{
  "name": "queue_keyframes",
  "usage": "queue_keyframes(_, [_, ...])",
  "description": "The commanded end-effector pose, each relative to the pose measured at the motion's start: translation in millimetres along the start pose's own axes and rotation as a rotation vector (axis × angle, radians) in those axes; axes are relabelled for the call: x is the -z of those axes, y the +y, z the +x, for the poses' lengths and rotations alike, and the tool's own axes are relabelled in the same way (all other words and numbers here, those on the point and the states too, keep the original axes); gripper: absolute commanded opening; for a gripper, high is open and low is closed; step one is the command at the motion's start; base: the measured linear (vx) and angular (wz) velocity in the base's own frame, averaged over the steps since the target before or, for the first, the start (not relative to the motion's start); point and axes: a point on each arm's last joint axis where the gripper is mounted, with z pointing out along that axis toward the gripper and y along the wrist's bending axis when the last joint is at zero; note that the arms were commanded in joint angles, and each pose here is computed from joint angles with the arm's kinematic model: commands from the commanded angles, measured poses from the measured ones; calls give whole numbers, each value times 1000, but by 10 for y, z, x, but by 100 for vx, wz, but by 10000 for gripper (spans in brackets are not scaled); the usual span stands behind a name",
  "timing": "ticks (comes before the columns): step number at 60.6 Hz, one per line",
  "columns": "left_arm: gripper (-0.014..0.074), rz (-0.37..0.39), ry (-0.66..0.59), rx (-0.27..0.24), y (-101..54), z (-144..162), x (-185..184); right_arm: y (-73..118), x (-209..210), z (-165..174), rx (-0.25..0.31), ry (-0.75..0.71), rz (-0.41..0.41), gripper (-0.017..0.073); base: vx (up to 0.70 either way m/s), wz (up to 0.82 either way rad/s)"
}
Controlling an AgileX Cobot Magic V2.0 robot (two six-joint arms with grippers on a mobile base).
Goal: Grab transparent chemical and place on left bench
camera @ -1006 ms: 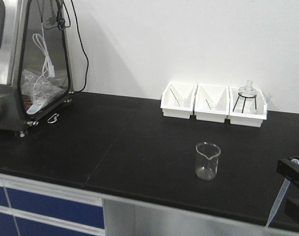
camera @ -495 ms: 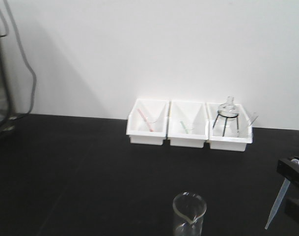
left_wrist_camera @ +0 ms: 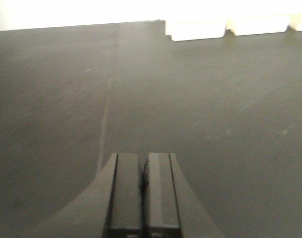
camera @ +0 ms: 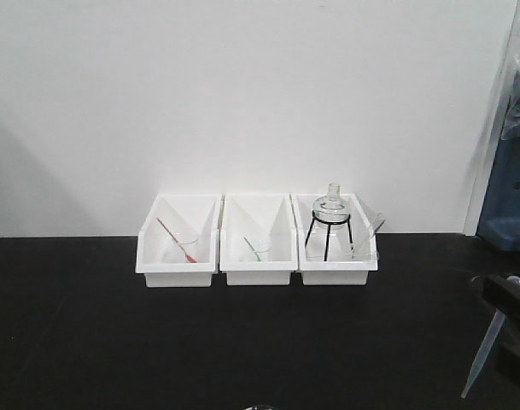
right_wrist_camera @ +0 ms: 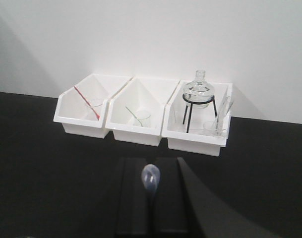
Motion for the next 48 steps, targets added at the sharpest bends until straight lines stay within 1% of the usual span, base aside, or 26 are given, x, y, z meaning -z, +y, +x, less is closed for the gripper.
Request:
queue_keyframes(1, [-3,-2,-81,9,1,-28,13,-18,36,-111,37,-34,27,-3,13,-22])
queue_keyframes(31, [-3,-2,-81,9,1,-28,13,-18,36,-111,37,-34,27,-3,4,-7])
queue_keyframes(36, [-3,-2,-81,9,1,-28,13,-22,26,-108,24,-34,28,-3,0,0])
queue_keyframes(38, [-3,-2,-81,9,1,-28,13,-24,14,-111,9,-35,26,-3,0,0])
queue_keyframes(41, [-3,-2,-81,9,1,-28,13,-26,-40,-104,-31,-27,7,-2,0,0])
queue_keyframes(43, [-3,-2,-81,9,1,-28,13,-20,-97,-100,-66,-17,-21,-1,0,0])
queue_keyframes(44, [-3,-2,-81,9,1,-28,13,-7,-126,-93,-83,-10,-45,-1,0,0])
queue_keyframes(46, [-3,-2,-81,9,1,-28,13,11,-202,-90,-99,4,-94,-1,0,0])
queue_keyframes(48, [-3,-2,-81,9,1,-28,13,33,-290,-91,-103,16,-153,-1,0,0])
